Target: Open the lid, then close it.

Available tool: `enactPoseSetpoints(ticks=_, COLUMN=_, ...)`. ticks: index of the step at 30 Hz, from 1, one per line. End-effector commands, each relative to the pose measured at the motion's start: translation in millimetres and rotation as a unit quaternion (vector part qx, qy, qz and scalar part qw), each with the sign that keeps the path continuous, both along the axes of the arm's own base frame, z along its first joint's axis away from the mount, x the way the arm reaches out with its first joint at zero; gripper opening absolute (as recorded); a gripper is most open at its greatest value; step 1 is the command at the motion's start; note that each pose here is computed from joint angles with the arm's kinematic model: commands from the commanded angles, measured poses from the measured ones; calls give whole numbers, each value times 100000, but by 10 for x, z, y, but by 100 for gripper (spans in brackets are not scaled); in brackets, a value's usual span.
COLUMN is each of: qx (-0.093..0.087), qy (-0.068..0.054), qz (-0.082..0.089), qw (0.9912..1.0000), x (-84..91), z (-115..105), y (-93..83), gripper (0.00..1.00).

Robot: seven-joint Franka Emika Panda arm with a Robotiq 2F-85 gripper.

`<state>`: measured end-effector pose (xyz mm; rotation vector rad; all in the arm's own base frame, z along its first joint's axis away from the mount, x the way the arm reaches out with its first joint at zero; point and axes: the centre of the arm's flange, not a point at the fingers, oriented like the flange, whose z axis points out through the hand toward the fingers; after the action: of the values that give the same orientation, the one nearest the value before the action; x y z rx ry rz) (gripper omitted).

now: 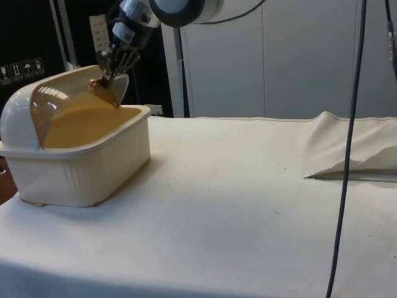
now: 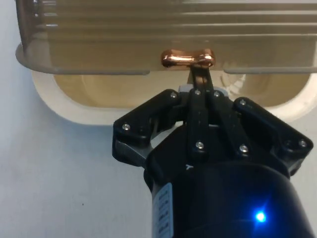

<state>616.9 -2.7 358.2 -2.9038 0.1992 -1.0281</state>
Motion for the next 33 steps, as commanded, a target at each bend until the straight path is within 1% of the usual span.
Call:
enactPoseSetpoints(ticks=1, qx=298, qy=-347, qz=-89, qw=99999, x=12, z=7, y=18, gripper=0)
enactPoseSetpoints(ticks=2, qx=323, qy=-847, qz=-39, qw=99996, x=54, z=48, y=24, gripper=0)
enactPoseSetpoints(ticks=5, qx=386, qy=-1446, qz=-27, qw=99989, x=114, z=90, y=29, gripper=0)
enactPoseSetpoints(ticks=6, qx=10, qy=-1200, qz=-2, qw=99993, x=97, z=88, y=0, gripper=0)
enactPoseSetpoints(ticks=7, qx=430, qy=-1945, qz=-66, qw=99980, x=164, z=120, y=29, gripper=0)
enactPoseSetpoints(ticks=13, qx=682, qy=-3291, qz=-36, qw=99943, x=308, z=190, y=51, gripper=0)
enactPoseSetpoints(ticks=14, qx=739, qy=-3740, qz=-83, qw=99927, x=343, z=213, y=50, gripper=0)
enactPoseSetpoints(ticks=15, qx=165, qy=-3048, qz=25, qw=99953, x=310, z=182, y=19, gripper=0)
enactPoseSetpoints(ticks=16, qx=739, qy=-3740, qz=-83, qw=99927, x=343, z=213, y=50, gripper=0)
enactPoseSetpoints(ticks=17, qx=715, qy=-4042, qz=-86, qw=99916, x=355, z=257, y=43, gripper=0)
enactPoseSetpoints(ticks=21, qx=703, qy=-4692, qz=-166, qw=99887, x=345, z=357, y=30, gripper=0)
enactPoseSetpoints(ticks=22, qx=749, qy=-5041, qz=-286, qw=99870, x=336, z=401, y=23, gripper=0)
enactPoseSetpoints(ticks=23, qx=260, qy=-4846, qz=-181, qw=99882, x=355, z=370, y=4, gripper=0)
enactPoseSetpoints(ticks=24, qx=779, qy=-5240, qz=-326, qw=99859, x=332, z=419, y=22, gripper=0)
enactPoseSetpoints(ticks=30, qx=1052, qy=-6232, qz=-757, qw=99797, x=325, z=488, y=9, gripper=0)
enactPoseSetpoints(ticks=31, qx=1052, qy=-6232, qz=-757, qw=99797, x=325, z=488, y=9, gripper=0)
enactPoseSetpoints(ticks=32, qx=1056, qy=-6580, qz=-812, qw=99774, x=331, z=494, y=7, gripper=0)
enactPoseSetpoints(ticks=33, qx=641, qy=-6089, qz=-682, qw=99810, x=335, z=483, y=-13, gripper=0)
